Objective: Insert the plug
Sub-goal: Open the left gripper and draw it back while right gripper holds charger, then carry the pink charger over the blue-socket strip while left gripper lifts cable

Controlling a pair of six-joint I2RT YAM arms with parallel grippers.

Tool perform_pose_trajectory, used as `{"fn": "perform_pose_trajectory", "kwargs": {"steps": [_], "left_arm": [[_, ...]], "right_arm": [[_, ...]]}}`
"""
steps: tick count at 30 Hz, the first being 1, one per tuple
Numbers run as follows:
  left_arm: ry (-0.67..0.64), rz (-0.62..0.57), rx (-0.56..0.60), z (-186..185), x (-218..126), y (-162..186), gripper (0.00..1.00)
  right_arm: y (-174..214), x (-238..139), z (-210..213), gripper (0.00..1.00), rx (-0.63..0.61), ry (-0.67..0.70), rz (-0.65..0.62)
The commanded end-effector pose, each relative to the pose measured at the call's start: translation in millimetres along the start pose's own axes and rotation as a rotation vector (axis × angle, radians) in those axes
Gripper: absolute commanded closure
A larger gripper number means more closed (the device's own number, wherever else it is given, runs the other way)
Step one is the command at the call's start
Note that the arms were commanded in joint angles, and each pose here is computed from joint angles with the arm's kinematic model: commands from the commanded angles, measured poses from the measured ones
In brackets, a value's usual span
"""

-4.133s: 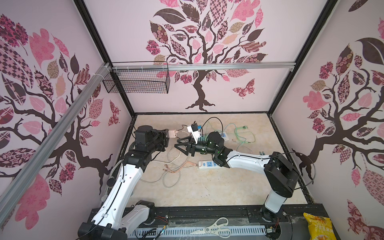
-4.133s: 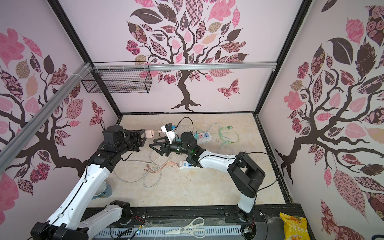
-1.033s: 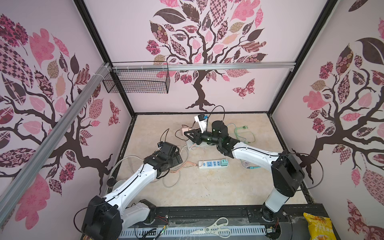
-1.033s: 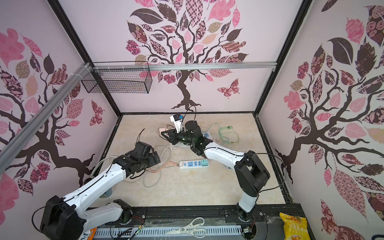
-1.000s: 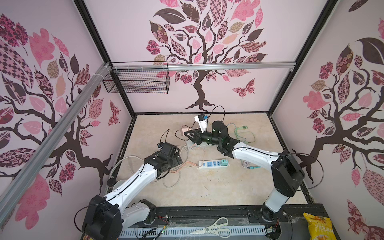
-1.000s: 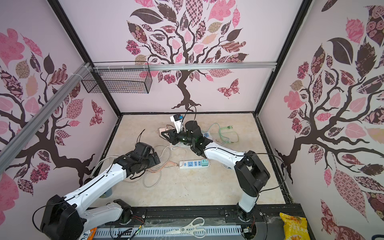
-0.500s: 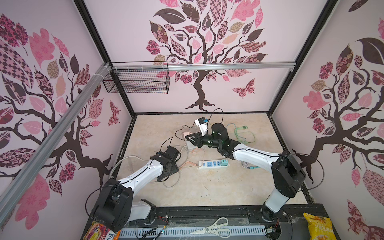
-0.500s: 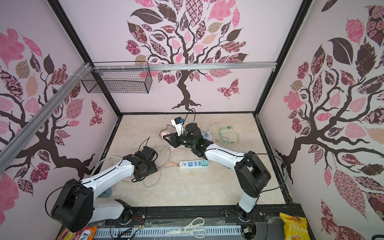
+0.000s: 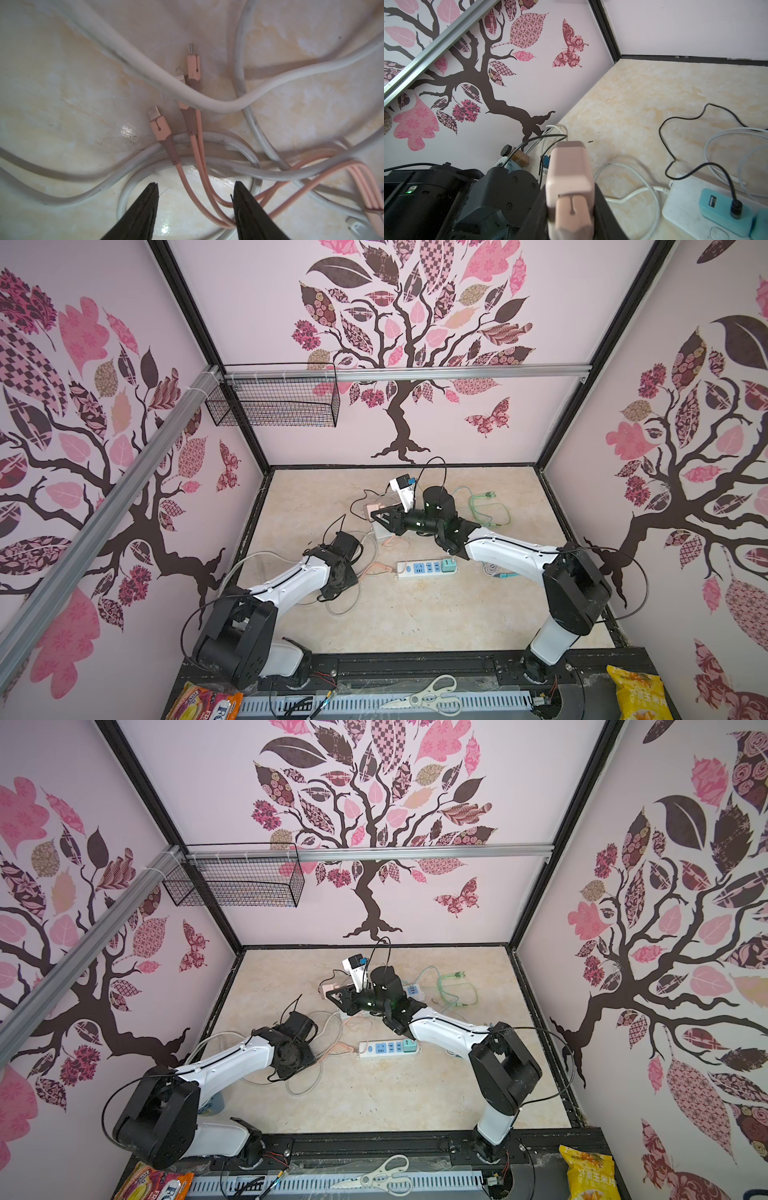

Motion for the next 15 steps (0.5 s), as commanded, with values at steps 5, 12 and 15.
{"fn": "perform_pose_trajectory", "kwargs": {"steps": [5,12,15], "left_arm": [[-0.056,0.03,0.014,3,15,3,0.54],[-0.037,-0.027,0.022,-2,2,-9,0.93],[-0.008,-0.101,0.016,2,-21,-15,1.0]], "right_arm": [[-15,-14,23,1.0,-0.057,-0.047,-0.031],[-14,-19,25,1.0,-0.103,-0.037,-0.026],[-12,-23,26,1.0,-0.148,-0.038,-0.018]]}}
Point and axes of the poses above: each gripper's point midway between its finger pads, its own x axis out along the fingers, its own z axis along the line the jaws close on, y = z × x, the point moved 7 cm from there along -x, back along the fingers, and after that the axes turned 8 degrees about x, right-handed, at the moved point
